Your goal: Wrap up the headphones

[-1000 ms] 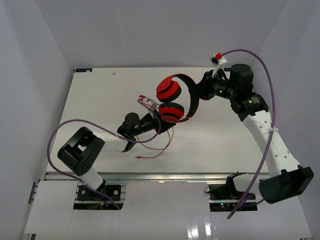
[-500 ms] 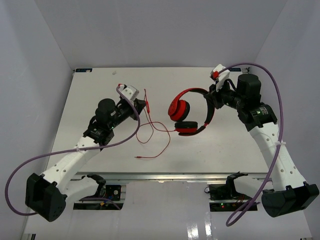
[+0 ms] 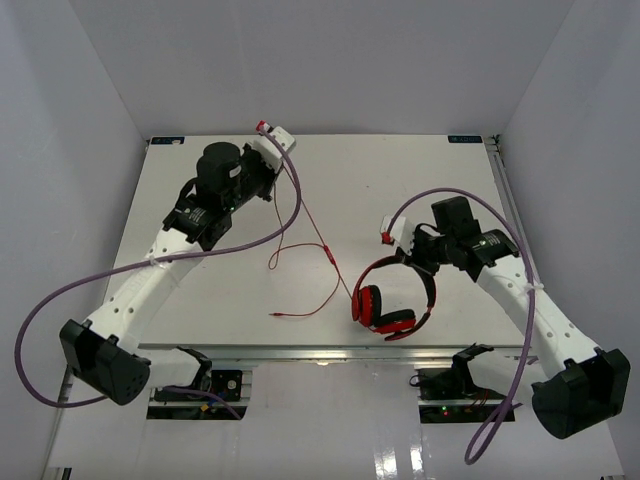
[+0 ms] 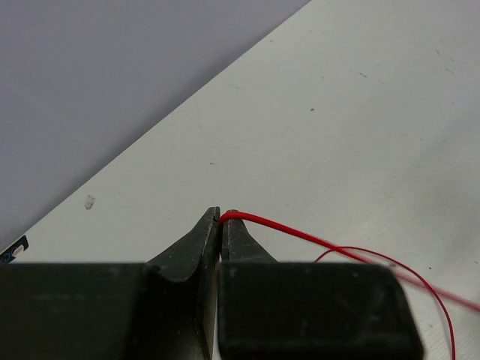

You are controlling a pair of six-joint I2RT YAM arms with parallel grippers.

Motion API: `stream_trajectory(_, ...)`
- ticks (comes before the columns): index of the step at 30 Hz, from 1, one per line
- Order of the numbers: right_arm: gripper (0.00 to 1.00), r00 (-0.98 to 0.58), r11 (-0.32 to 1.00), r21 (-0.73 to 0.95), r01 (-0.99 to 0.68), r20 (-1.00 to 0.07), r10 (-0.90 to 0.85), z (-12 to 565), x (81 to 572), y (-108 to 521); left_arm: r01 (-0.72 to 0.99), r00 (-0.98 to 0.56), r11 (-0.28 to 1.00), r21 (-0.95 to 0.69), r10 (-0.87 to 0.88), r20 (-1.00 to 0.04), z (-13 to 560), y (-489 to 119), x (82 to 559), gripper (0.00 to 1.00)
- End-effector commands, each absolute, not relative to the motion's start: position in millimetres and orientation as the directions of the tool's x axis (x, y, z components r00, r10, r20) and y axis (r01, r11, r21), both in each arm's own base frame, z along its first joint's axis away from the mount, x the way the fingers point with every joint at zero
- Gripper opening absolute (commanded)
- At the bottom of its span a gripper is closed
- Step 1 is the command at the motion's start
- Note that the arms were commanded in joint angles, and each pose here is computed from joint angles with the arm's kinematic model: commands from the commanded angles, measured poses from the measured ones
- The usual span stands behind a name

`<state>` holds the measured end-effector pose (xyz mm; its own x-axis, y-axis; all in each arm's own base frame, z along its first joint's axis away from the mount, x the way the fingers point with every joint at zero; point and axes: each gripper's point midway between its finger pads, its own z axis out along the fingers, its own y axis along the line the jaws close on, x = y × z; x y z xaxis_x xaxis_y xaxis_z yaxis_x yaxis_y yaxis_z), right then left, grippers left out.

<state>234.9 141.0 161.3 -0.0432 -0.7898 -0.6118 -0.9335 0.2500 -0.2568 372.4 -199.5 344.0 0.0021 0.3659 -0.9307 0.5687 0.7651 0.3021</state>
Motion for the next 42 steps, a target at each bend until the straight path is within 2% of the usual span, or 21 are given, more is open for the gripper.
stream_trajectory(1,0.08,0.104,0.108,-0.308,-0.945,-0.597,-0.795,159,210,164,0.56,0.052,0.764,0.321,0.354,-0.934,377,-209,393,0.03)
stream_trajectory(10,0.08,0.164,0.057,-0.319,-0.946,-0.624,-0.764,166,194,190,0.557,0.06,0.765,0.324,0.353,-0.934,385,-218,410,0.02)
stream_trajectory(17,0.08,0.248,-0.018,-0.32,-0.947,-0.698,-0.672,200,174,207,0.614,-0.027,0.737,0.282,0.377,-0.926,338,-229,416,0.02)
stream_trajectory(22,0.08,0.293,-0.106,-0.28,-0.954,-0.797,-0.529,251,145,224,0.648,-0.12,0.725,0.232,0.398,-0.909,281,-236,421,0.02)
stream_trajectory(27,0.08,0.273,-0.202,-0.209,-0.957,-0.885,-0.376,295,117,236,0.664,-0.15,0.726,0.18,0.365,-0.919,256,-238,420,0.03)
stream_trajectory(33,0.08,0.165,-0.255,-0.102,-0.962,-0.957,-0.24,339,108,252,0.712,-0.17,0.7,0.052,0.244,-0.955,243,-253,404,0.04)
stream_trajectory(36,0.08,0.107,-0.26,-0.052,-0.964,-0.973,-0.205,351,111,258,0.737,-0.129,0.676,-0.002,0.138,-0.982,257,-263,397,0.06)
stream_trajectory(38,0.08,0.015,-0.276,0.037,-0.96,-0.983,-0.184,358,113,263,0.762,-0.144,0.639,-0.105,0.01,-0.989,265,-273,384,0.08)
stream_trajectory(42,0.08,-0.076,-0.281,0.115,-0.953,-0.986,-0.147,369,124,270,0.812,-0.162,0.535,-0.231,-0.173,-0.971,280,-288,363,0.12)
